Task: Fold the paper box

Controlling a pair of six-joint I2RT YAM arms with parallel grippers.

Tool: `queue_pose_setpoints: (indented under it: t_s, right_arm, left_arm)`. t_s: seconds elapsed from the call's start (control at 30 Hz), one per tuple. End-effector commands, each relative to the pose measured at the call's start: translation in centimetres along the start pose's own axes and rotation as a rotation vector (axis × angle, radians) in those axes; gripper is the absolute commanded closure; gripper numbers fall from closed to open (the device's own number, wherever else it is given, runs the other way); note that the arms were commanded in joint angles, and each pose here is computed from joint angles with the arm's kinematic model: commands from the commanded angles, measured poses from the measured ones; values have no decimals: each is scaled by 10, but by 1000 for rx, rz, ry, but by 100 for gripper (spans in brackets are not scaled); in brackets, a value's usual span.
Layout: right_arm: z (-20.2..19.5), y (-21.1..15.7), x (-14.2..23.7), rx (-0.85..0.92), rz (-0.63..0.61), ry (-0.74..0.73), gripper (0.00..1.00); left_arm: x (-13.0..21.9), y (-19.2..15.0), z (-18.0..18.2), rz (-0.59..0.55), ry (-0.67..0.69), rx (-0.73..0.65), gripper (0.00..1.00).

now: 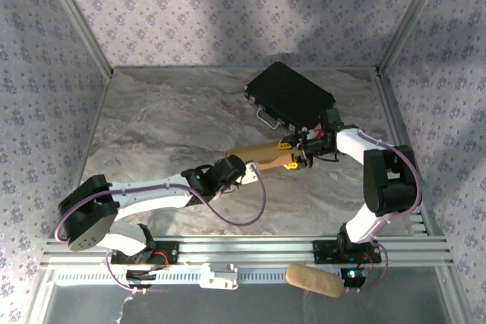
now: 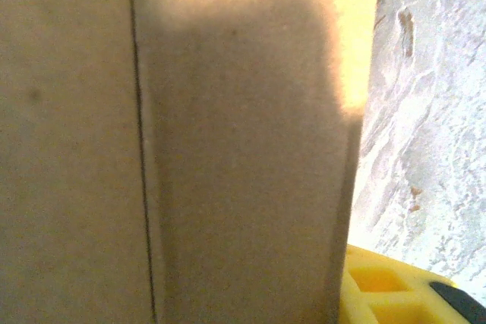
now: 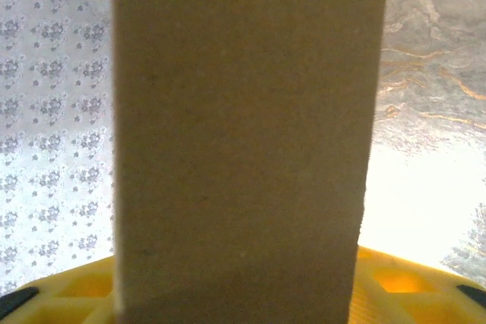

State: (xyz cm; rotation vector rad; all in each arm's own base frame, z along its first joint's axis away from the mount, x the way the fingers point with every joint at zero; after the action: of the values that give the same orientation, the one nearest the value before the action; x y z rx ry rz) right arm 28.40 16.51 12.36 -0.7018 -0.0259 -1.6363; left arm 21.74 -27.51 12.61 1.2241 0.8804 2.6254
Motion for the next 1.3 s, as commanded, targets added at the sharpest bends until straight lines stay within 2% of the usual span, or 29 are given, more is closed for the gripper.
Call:
queue_pose_setpoints:
  t_s: [0.0,0.17,0.23,0.37,0.5,0.6,0.63,0.7,0.87,1.0,1.27]
  right_arm:
    - [12,-7,13,72,-5,-23,36]
    - [44,-13,58,286,-168,-84,25]
    - [57,-15,78,368,-255,-89,25]
    - [70,-22,113,597,-492,-242,29]
    - [76,-40,122,870,-726,-321,34]
    - [77,-61,112,1099,-843,-338,30]
    - [74,-66,106,1149,-844,-344,25]
    - [68,-69,91,1209,-787,-375,24]
    - [63,-77,49,1370,-583,-435,32]
    - [62,-79,37,1455,-548,-535,34]
    - [52,-68,30,1438,-518,-619,34]
  left_arm:
    - [12,7,1,-1,-66,53,65]
    - [40,4,5,41,-159,82,64]
    - [51,0,5,79,-220,101,64]
    - [67,-15,2,174,-338,128,64]
    - [74,-28,-1,282,-435,164,64]
    - [73,-33,-1,325,-462,154,65]
    - [71,-35,0,348,-451,144,66]
    - [67,-39,2,368,-442,134,68]
    - [63,-43,2,378,-452,117,68]
    - [61,-43,7,374,-449,108,67]
    - [58,-42,11,385,-460,82,66]
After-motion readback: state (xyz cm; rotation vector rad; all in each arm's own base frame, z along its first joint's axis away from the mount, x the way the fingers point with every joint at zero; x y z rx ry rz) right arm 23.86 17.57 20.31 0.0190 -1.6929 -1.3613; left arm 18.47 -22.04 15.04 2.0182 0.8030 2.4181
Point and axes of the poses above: each hand's point on the last joint's axis, 136 mm out from that joint toward the fingers, its own x axis back along the fingers, its own z axis along the line the jaws close on, y = z × x, the point moved 3 cm from there along x, back along the fingers, and after that the axes turned 12 degrees about x, right-handed, at the moved point
